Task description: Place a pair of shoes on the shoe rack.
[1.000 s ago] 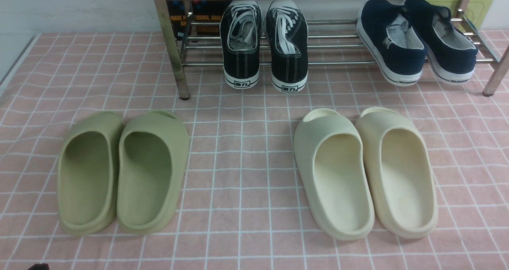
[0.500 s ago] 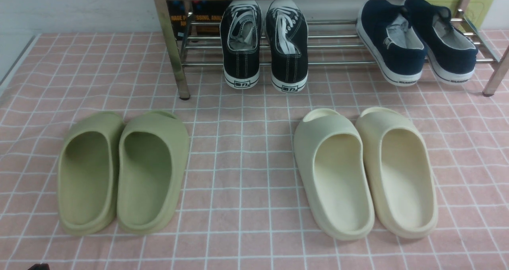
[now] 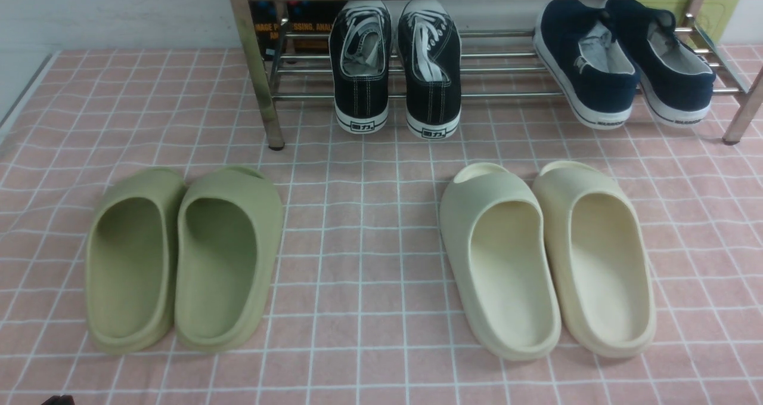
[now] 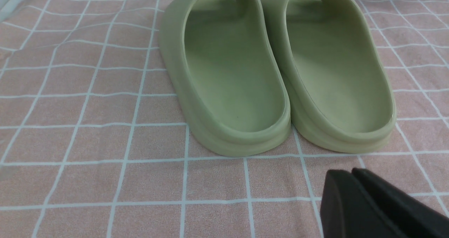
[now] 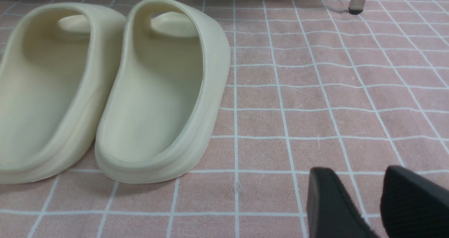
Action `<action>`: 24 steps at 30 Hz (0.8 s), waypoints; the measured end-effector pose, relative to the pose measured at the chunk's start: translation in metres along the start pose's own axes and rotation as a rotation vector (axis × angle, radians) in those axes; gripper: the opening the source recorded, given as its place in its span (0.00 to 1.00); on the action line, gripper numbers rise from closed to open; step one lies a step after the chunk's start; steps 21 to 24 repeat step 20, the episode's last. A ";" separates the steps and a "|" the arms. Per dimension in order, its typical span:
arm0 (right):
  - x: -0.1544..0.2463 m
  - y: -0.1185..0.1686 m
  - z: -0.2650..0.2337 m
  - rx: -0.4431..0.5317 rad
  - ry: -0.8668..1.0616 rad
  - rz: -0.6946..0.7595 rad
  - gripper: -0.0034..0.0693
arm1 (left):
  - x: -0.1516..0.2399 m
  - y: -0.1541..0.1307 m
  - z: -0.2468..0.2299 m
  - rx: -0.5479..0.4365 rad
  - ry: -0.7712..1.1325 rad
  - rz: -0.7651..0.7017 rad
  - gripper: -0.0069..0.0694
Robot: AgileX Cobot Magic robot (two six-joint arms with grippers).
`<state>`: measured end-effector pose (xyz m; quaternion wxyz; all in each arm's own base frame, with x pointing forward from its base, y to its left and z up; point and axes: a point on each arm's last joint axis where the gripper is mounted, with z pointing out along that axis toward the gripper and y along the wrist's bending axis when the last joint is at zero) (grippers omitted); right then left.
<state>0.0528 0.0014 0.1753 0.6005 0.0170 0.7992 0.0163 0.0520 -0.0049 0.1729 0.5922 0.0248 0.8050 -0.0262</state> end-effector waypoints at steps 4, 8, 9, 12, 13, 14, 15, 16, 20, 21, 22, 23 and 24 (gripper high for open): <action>0.000 0.000 0.000 0.000 0.000 0.000 0.38 | 0.000 0.000 0.000 0.000 0.000 0.000 0.16; 0.000 0.000 0.000 0.000 0.000 0.000 0.38 | 0.000 0.000 0.000 0.000 0.000 0.000 0.16; 0.000 0.000 0.000 0.000 0.000 0.000 0.38 | 0.000 0.000 0.000 0.000 0.000 0.000 0.16; 0.000 0.000 0.000 0.000 0.000 0.000 0.38 | 0.000 0.000 0.000 0.000 0.000 0.000 0.17; 0.000 0.000 0.000 0.000 0.000 0.000 0.38 | 0.000 0.000 0.000 0.000 0.000 0.000 0.17; 0.000 0.000 0.000 0.000 0.000 0.000 0.38 | 0.000 0.000 0.000 0.000 0.000 0.000 0.17; 0.000 0.000 0.000 0.000 0.000 0.000 0.38 | 0.000 0.000 0.000 0.000 0.000 0.000 0.17; 0.000 0.000 0.000 0.000 0.000 0.000 0.38 | 0.000 0.000 0.000 0.000 0.000 0.000 0.17; 0.000 0.000 0.000 0.000 0.000 0.000 0.38 | 0.000 0.000 0.000 0.000 0.000 0.000 0.18; 0.000 0.000 0.000 0.000 0.000 0.000 0.38 | 0.000 0.000 0.000 0.000 0.000 0.000 0.18; 0.000 0.000 0.000 0.000 0.000 0.000 0.38 | 0.000 0.000 0.000 0.000 0.000 0.000 0.18; 0.000 0.000 0.000 0.000 0.000 0.000 0.38 | 0.000 0.000 0.000 0.000 0.000 0.000 0.18; 0.000 0.000 0.000 0.000 0.000 0.000 0.38 | 0.000 0.000 0.000 0.000 0.000 0.000 0.18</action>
